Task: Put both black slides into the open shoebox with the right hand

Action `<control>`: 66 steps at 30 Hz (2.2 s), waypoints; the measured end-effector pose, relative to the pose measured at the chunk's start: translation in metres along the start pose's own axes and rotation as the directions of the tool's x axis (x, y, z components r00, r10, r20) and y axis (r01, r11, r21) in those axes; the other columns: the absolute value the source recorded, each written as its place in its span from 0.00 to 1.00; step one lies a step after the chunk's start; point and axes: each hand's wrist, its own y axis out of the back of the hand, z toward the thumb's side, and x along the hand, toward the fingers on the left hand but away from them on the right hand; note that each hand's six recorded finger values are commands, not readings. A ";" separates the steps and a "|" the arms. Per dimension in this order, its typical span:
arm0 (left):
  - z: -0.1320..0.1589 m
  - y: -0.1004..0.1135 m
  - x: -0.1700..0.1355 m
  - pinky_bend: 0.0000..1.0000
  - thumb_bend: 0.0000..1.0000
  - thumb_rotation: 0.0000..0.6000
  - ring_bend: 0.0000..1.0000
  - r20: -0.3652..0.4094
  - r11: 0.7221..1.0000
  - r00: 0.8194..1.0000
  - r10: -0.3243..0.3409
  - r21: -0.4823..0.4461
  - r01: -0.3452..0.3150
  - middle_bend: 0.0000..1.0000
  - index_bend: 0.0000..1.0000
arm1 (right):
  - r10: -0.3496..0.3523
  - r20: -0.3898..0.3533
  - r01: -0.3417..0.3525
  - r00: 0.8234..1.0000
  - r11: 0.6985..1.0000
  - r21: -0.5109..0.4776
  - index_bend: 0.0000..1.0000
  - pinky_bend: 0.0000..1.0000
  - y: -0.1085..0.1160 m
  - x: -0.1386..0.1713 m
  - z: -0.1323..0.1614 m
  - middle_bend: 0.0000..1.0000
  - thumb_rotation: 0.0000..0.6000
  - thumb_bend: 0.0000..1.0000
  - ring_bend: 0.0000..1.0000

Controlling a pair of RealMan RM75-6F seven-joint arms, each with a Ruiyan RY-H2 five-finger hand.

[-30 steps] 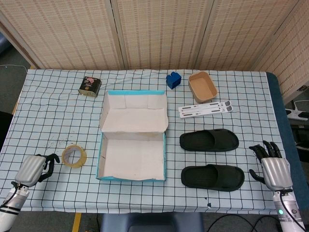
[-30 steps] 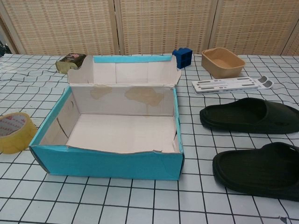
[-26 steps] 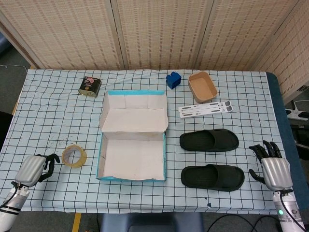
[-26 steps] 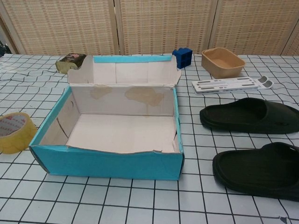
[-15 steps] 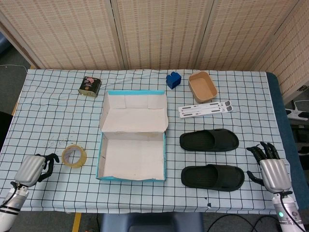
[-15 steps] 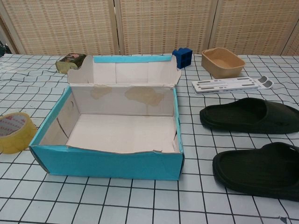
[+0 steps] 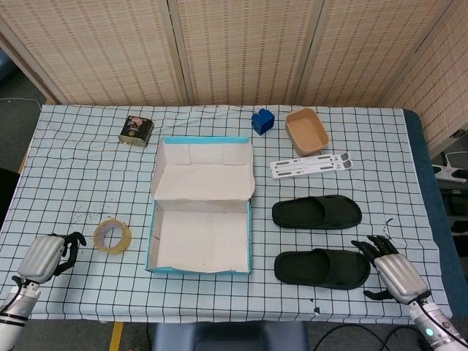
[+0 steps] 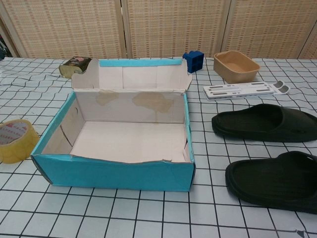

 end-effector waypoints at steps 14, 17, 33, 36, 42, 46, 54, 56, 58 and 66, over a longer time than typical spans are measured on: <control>-0.002 0.002 0.000 0.57 0.73 1.00 0.64 -0.010 1.000 1.000 0.003 -0.005 -0.003 0.59 0.46 | 0.024 -0.103 -0.029 0.994 0.998 -0.048 0.02 0.00 -0.029 -0.037 0.009 0.08 1.00 0.00 0.00; -0.001 0.001 0.000 0.57 0.73 1.00 0.64 -0.008 1.000 1.000 0.000 0.000 0.000 0.59 0.46 | 0.066 -0.116 -0.073 0.991 0.996 -0.056 0.01 0.00 -0.034 -0.040 0.012 0.08 1.00 0.00 0.00; -0.002 0.001 0.000 0.57 0.73 1.00 0.64 -0.010 1.000 1.000 -0.003 -0.006 0.003 0.59 0.46 | 0.195 -0.124 -0.200 0.973 0.979 -0.029 0.02 0.00 -0.064 -0.058 0.025 0.07 1.00 0.00 0.00; -0.001 0.002 0.000 0.57 0.73 1.00 0.64 -0.009 1.000 1.000 0.000 -0.010 0.000 0.59 0.46 | 0.181 -0.122 -0.185 0.976 0.982 -0.021 0.05 0.00 -0.066 -0.060 0.026 0.07 1.00 0.00 0.00; -0.002 0.002 -0.001 0.57 0.73 1.00 0.64 -0.011 1.000 1.000 0.000 -0.013 0.000 0.59 0.46 | 0.107 -0.107 -0.109 0.988 0.994 -0.016 0.26 0.01 -0.064 -0.063 0.026 0.22 1.00 0.00 0.06; -0.001 0.003 -0.001 0.57 0.73 1.00 0.64 -0.007 1.000 1.000 0.001 -0.011 -0.001 0.59 0.46 | 0.033 -0.096 -0.035 0.995 0.999 -0.021 0.45 0.10 -0.059 -0.063 0.025 0.39 1.00 0.00 0.22; -0.002 0.003 0.000 0.57 0.73 1.00 0.64 -0.009 1.000 1.000 0.000 -0.015 0.000 0.59 0.46 | -0.088 -0.080 0.085 0.993 0.996 -0.034 0.56 0.18 -0.046 -0.058 0.022 0.47 1.00 0.00 0.31; -0.001 0.004 0.000 0.57 0.73 1.00 0.64 -0.008 1.000 1.000 0.001 -0.020 -0.001 0.59 0.46 | -0.105 -0.079 0.102 0.991 0.994 -0.033 0.56 0.18 -0.040 -0.054 0.022 0.47 1.00 0.00 0.31; -0.001 0.004 0.000 0.57 0.73 1.00 0.64 -0.006 1.000 1.000 0.003 -0.022 -0.003 0.59 0.46 | -0.134 -0.075 0.133 0.988 0.991 -0.023 0.56 0.18 -0.030 -0.049 0.022 0.47 1.00 0.00 0.32; 0.000 0.004 -0.002 0.57 0.73 1.00 0.64 -0.002 1.000 1.000 -0.001 -0.022 0.001 0.59 0.46 | -0.322 -0.039 0.325 0.946 0.942 0.081 0.58 0.20 0.026 -0.026 0.038 0.49 1.00 0.00 0.32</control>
